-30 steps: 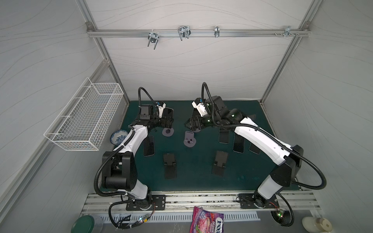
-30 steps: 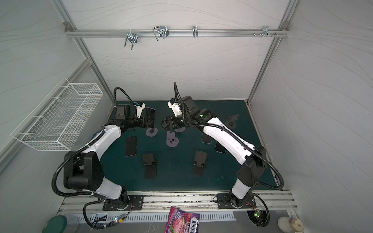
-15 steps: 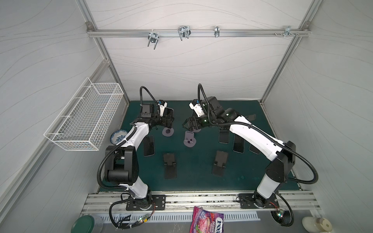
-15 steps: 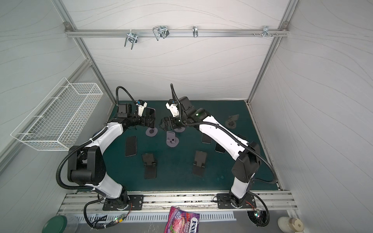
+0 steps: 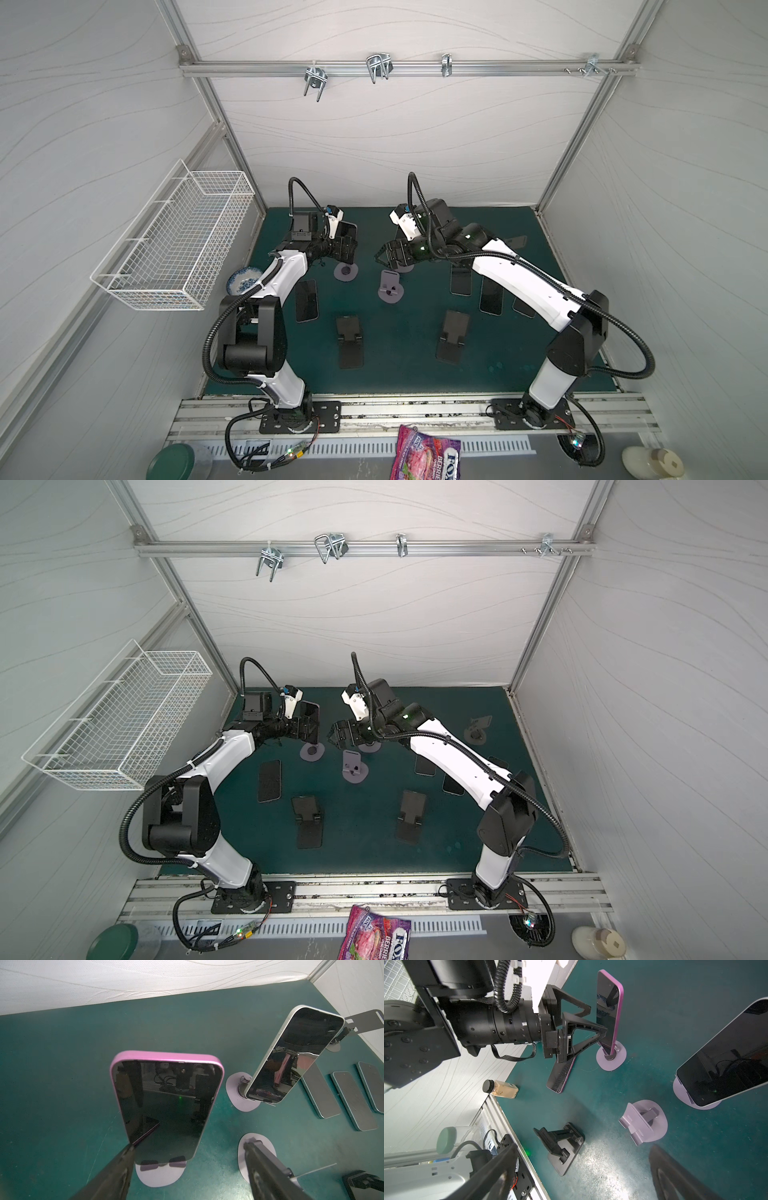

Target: Remove the phone from the phone stand

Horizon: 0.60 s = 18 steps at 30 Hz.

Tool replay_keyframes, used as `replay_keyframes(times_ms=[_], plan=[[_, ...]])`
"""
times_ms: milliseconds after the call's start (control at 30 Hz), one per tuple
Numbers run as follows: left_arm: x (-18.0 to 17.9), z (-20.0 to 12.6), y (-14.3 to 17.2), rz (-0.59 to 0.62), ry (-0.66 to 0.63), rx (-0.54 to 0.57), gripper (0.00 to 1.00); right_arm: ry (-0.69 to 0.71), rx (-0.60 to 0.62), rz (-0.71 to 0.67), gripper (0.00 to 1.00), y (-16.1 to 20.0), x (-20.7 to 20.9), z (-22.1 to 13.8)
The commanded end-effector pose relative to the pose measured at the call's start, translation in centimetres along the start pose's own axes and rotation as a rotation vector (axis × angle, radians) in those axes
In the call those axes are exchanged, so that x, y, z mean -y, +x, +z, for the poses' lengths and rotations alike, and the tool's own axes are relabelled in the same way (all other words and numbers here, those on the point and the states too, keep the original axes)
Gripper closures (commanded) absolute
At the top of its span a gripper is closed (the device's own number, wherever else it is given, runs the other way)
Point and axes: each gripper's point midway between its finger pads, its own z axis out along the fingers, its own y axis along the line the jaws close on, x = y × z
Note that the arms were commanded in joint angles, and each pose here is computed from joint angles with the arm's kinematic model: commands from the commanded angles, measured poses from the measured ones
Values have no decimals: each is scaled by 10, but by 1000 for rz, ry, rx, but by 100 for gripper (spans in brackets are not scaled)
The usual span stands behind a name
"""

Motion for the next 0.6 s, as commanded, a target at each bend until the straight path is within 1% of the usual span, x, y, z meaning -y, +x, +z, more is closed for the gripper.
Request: replay_keyframes(times_ms=[0,300,567], plan=[[-1,-3,-30,62,6,70,16,-21,18,-2,1,-8,-5,1],[-3,3,-31,68,14,56,18,-14,-3,10,1,-2,-1,5],[-10,8,-31,56,5,45,18,-35,3,30,1,-7,-3,16]])
